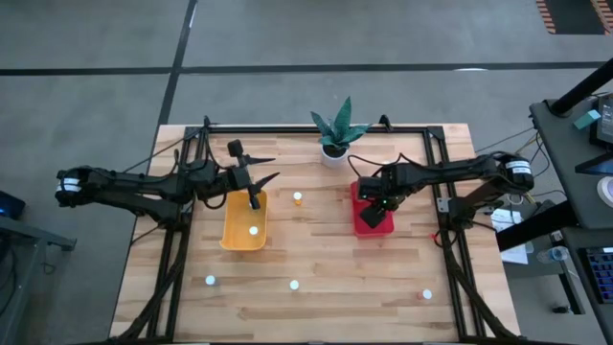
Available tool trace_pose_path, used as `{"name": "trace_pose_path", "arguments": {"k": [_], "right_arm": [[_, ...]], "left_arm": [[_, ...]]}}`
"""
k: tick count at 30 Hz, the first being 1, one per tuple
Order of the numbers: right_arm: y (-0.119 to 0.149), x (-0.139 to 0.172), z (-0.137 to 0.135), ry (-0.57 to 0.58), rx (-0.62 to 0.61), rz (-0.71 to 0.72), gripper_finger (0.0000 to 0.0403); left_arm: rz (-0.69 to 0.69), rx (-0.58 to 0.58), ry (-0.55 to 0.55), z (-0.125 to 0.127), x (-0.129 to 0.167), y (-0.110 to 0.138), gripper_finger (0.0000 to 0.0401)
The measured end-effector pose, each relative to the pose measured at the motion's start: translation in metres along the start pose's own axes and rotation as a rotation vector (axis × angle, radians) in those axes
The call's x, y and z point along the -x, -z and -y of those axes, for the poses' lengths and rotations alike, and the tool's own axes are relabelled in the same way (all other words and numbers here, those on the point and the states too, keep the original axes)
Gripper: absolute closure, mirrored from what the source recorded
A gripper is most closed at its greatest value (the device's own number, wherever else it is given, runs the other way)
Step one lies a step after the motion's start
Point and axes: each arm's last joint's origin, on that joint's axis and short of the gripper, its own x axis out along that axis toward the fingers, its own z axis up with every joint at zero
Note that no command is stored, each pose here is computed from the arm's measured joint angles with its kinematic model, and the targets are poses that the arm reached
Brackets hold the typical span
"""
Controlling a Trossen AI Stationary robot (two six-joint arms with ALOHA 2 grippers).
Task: Pick and place medicine bottles into bin by pill shape (circle, oval)
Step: Put the orange tablet bottle into the yellow bin
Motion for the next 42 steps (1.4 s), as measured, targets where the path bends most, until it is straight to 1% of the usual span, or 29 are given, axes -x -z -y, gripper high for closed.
{"name": "trace_pose_path", "arguments": {"k": [9, 12, 17, 20, 22, 25, 32, 36, 42], "right_arm": [[0.008, 0.021, 0.007, -0.055, -0.002, 0.071, 0.0193], [0.012, 0.029, 0.009, -0.050, 0.005, 0.133, 0.0193], [0.021, 0.043, 0.009, -0.042, 0.044, 0.258, 0.0193], [0.025, 0.051, 0.006, -0.062, 0.103, 0.343, 0.0193], [0.027, 0.055, 0.003, -0.089, 0.152, 0.391, 0.0193], [0.031, 0.058, -0.003, -0.131, 0.255, 0.477, 0.0193], [0.035, 0.054, -0.012, -0.254, 0.493, 0.718, 0.0202], [0.038, 0.047, -0.008, -0.296, 0.592, 0.869, 0.0212], [0.050, 0.041, 0.007, -0.327, 0.700, 1.051, 0.0215]], "left_arm": [[0.000, 0.005, 0.000, 0.000, 0.000, 0.000, 0.0237], [0.000, 0.011, 0.000, 0.000, 0.000, 0.000, 0.0237], [0.001, 0.062, 0.000, 0.000, 0.000, 0.000, 0.0237], [0.002, 0.110, 0.002, 0.000, 0.000, 0.000, 0.0237], [0.001, 0.169, 0.004, 0.000, 0.000, 0.000, 0.0237], [-0.005, 0.254, 0.018, 0.001, 0.000, 0.001, 0.0237], [-0.017, 0.389, 0.058, 0.005, 0.001, 0.001, 0.0237], [-0.010, 0.453, 0.085, 0.009, 0.002, -0.001, 0.0237], [-0.008, 0.548, 0.098, 0.011, 0.003, -0.003, 0.0237]]}}
